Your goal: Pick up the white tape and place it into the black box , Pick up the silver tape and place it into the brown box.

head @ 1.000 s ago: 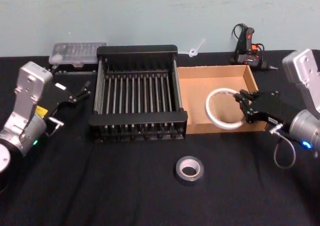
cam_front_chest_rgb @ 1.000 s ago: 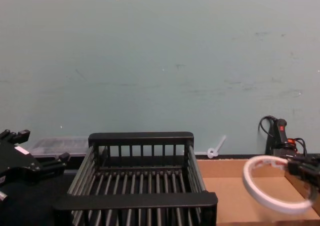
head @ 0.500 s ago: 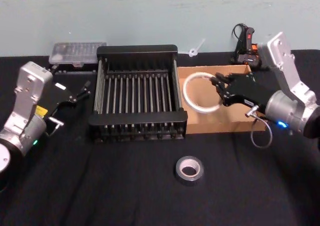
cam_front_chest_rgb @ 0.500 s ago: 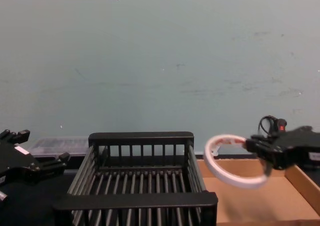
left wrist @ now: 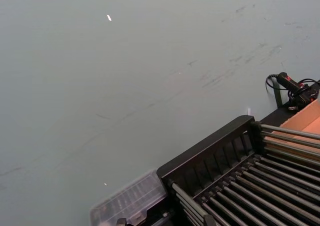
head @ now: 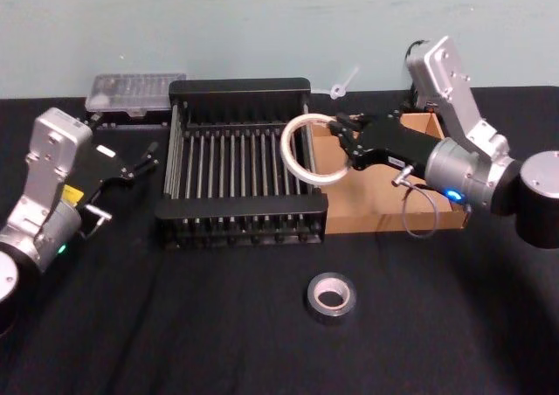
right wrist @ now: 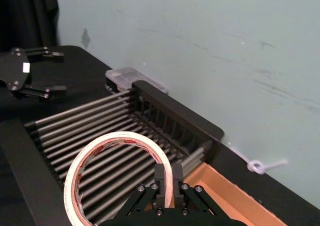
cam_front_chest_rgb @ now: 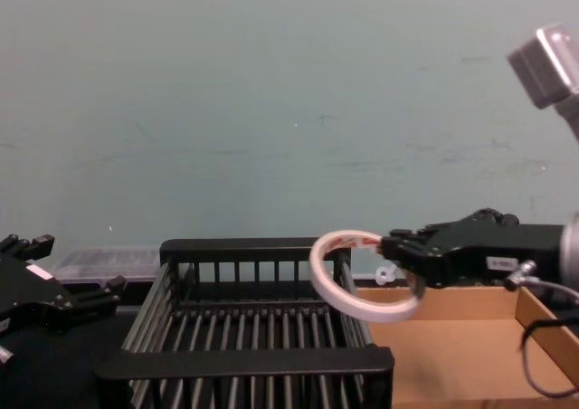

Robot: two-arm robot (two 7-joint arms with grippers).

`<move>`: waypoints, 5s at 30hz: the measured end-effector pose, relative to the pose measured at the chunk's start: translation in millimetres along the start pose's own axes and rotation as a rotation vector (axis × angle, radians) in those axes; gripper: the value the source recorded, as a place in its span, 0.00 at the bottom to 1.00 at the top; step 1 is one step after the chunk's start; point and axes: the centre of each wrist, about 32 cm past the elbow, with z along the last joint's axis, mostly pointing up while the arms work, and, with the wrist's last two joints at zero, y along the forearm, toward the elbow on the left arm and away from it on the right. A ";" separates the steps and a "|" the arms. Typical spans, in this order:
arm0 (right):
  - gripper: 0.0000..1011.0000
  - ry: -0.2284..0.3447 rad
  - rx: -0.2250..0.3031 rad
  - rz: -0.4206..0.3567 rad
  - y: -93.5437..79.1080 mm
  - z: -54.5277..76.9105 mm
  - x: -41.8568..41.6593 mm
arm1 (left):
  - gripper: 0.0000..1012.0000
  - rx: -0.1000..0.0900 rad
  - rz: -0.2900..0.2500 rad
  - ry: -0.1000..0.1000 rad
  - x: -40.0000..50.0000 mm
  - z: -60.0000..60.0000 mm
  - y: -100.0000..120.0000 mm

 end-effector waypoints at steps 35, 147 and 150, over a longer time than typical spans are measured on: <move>0.09 0.002 0.006 0.075 47.7 4.1 -0.6 | 0.99 0.000 0.000 0.000 0.0 0.0 0.0; 0.99 0.212 -0.206 0.113 -96.1 -7.7 -60.0 | 0.99 0.000 0.000 0.000 0.0 0.0 0.0; 0.99 0.214 -0.229 0.119 -94.6 -9.1 -60.3 | 0.99 0.000 0.000 0.000 0.0 0.0 0.0</move>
